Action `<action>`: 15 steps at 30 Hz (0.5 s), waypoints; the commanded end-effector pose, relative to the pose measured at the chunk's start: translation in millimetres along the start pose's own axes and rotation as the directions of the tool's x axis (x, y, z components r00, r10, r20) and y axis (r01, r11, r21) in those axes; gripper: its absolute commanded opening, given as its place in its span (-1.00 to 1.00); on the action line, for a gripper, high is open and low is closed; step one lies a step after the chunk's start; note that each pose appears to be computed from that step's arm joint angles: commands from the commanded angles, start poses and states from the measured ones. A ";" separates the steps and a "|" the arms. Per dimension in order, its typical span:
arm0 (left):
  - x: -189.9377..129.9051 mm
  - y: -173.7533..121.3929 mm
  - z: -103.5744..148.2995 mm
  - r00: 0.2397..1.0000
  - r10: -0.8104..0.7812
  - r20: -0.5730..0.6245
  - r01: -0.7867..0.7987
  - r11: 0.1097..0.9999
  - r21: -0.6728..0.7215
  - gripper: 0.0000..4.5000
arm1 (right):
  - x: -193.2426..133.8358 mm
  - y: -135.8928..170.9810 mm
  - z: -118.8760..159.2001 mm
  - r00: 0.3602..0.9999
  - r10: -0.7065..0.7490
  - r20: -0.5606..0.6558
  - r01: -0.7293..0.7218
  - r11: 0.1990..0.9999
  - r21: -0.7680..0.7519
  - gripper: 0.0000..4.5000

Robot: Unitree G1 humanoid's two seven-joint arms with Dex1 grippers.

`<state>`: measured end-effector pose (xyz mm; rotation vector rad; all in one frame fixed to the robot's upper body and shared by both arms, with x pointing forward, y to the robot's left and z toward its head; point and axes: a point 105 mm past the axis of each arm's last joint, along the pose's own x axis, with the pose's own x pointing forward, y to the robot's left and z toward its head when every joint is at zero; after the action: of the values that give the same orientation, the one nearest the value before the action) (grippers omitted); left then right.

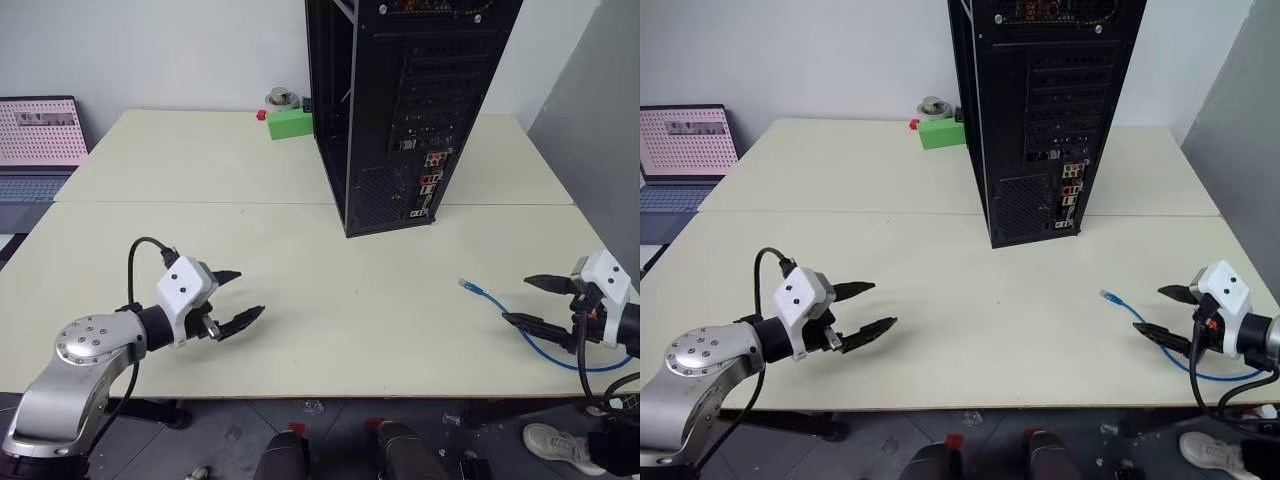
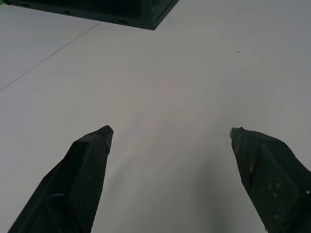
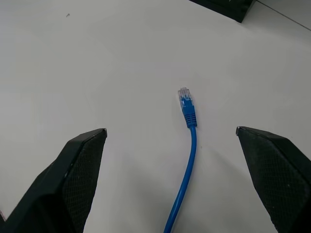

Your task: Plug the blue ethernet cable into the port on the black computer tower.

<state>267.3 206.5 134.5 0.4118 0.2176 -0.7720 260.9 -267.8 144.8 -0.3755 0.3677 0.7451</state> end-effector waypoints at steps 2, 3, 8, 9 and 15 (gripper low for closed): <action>-4.5 0.0 14.0 0.998 -0.003 0.056 0.000 0.998 0.064 0.82 | -4.5 -4.3 9.6 1.000 -0.012 0.018 0.012 1.000 -0.026 1.00; -4.2 -1.3 12.9 0.999 -0.009 0.050 0.006 0.998 0.070 0.82 | -4.4 -5.3 9.5 1.000 -0.019 0.016 0.019 1.000 -0.025 1.00; -2.2 -1.7 11.9 0.999 -0.004 0.055 -0.001 0.996 0.090 0.82 | -3.8 -7.1 9.0 0.999 -0.032 0.013 0.032 0.999 -0.020 1.00; -1.3 -1.3 12.2 0.998 -0.004 0.057 -0.002 0.996 0.090 0.82 | -3.7 -7.2 8.6 0.999 -0.033 0.010 0.033 0.999 -0.024 1.00; 2.6 -11.5 14.9 0.996 -0.066 0.056 0.062 0.995 0.078 0.82 | -2.0 -6.4 4.6 0.999 -0.034 -0.012 0.033 0.999 -0.025 1.00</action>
<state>264.5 199.7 137.4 0.4379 0.1687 -0.8184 262.8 -269.6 144.5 -0.3855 0.3800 0.7316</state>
